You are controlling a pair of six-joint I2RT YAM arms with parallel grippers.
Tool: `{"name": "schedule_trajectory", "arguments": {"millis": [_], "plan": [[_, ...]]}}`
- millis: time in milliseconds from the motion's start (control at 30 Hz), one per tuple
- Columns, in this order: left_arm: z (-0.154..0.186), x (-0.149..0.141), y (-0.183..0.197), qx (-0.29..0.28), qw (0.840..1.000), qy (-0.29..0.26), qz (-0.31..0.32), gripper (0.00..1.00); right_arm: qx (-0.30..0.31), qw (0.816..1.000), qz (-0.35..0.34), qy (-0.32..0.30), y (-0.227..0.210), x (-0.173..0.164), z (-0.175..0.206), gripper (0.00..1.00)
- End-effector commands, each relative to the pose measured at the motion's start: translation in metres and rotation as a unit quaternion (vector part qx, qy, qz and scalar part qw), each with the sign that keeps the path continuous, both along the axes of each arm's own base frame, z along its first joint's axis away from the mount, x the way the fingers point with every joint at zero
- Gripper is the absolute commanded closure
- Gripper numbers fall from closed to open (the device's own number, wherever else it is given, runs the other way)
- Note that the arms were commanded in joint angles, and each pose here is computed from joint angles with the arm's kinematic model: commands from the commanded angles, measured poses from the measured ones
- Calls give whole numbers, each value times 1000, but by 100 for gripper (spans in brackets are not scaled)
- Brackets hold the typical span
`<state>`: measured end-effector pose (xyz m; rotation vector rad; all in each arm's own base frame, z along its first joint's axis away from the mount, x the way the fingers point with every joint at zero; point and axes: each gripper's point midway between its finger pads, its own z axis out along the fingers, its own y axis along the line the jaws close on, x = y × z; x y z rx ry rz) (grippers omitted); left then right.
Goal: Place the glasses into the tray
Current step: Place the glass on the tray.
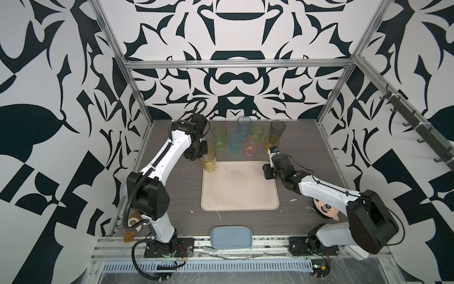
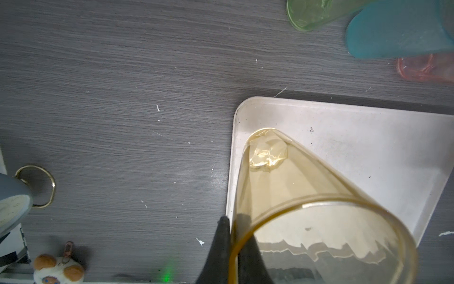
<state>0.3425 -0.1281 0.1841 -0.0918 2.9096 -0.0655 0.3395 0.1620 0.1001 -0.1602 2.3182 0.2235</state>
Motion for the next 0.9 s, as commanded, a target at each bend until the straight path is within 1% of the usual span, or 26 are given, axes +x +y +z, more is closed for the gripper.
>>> {"name": "schedule_trajectory", "arguments": {"millis": [0, 200, 433, 867], "plan": [[-13, -1, -3, 5, 1000, 17, 14, 97, 9, 1000, -5, -23, 4, 12, 18, 50], [-25, 2, -6, 19, 999, 29, 14, 97, 7, 1000, -4, -21, 4, 12, 17, 50], [-33, 7, -4, 33, 999, 30, 20, 97, 7, 1000, -5, -19, 4, 12, 16, 50], [-47, 10, -7, 35, 998, 45, 25, 96, 5, 1000, -6, -12, 5, 12, 13, 50]]}}
